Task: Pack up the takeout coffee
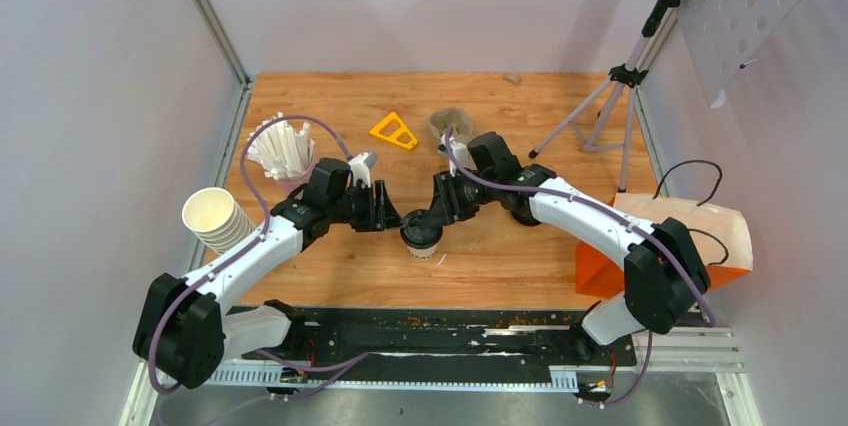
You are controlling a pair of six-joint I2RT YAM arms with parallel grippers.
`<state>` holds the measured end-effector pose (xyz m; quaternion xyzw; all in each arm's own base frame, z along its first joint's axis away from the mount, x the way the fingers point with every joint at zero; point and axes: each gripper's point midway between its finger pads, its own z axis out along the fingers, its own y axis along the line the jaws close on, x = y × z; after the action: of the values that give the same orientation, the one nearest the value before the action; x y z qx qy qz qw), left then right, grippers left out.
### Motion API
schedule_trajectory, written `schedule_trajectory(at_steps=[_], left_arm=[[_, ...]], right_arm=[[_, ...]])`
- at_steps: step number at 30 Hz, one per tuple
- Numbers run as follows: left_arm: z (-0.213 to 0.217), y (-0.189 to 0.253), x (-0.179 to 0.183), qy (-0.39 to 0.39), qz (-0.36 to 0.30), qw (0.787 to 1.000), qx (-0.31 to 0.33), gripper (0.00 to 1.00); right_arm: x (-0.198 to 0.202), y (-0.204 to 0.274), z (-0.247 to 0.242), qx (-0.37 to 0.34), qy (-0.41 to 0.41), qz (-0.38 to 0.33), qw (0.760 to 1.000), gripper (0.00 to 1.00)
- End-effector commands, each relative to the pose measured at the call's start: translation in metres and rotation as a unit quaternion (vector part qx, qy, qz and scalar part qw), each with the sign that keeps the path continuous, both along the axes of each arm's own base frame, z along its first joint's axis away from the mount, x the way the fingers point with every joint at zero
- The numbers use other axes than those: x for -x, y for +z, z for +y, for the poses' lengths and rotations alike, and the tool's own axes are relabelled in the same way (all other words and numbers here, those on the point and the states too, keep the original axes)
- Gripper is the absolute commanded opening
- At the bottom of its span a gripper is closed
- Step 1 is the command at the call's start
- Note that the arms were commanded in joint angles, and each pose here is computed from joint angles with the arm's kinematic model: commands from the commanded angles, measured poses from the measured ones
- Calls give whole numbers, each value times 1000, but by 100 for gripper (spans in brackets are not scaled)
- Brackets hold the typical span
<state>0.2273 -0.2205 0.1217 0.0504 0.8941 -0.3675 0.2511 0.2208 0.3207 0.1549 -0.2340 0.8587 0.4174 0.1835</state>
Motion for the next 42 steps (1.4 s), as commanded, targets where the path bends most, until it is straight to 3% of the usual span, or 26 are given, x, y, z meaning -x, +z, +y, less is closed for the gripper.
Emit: schedule_trajectory(at_steps=[1,8,12,17,35,42], left_arm=[[1,4,-6,-15,-23,1000,-12,54],[-5,14,-6,-19,-38,999,16,55],[-13,23,-8,-23,-53,997,45,60],[-13,14,-10,-25,-44,998,38,60],[-6,-12,-5,-19,-13,1000,10,45],[4,-37,4,-3,10,1000,-10,42]], right_arm=[[0,14,-4,-8,-6,-14,1000,43],[-2,27,-9,-6,-18,-29,999,42],[-4,13,-18,16,-34,-16,999,44],[-5,-6,-23,28,-39,13,999,47],[2,-35,-21,7,-24,48,999,27],[13,-75,-42,44,-52,67,995,24]])
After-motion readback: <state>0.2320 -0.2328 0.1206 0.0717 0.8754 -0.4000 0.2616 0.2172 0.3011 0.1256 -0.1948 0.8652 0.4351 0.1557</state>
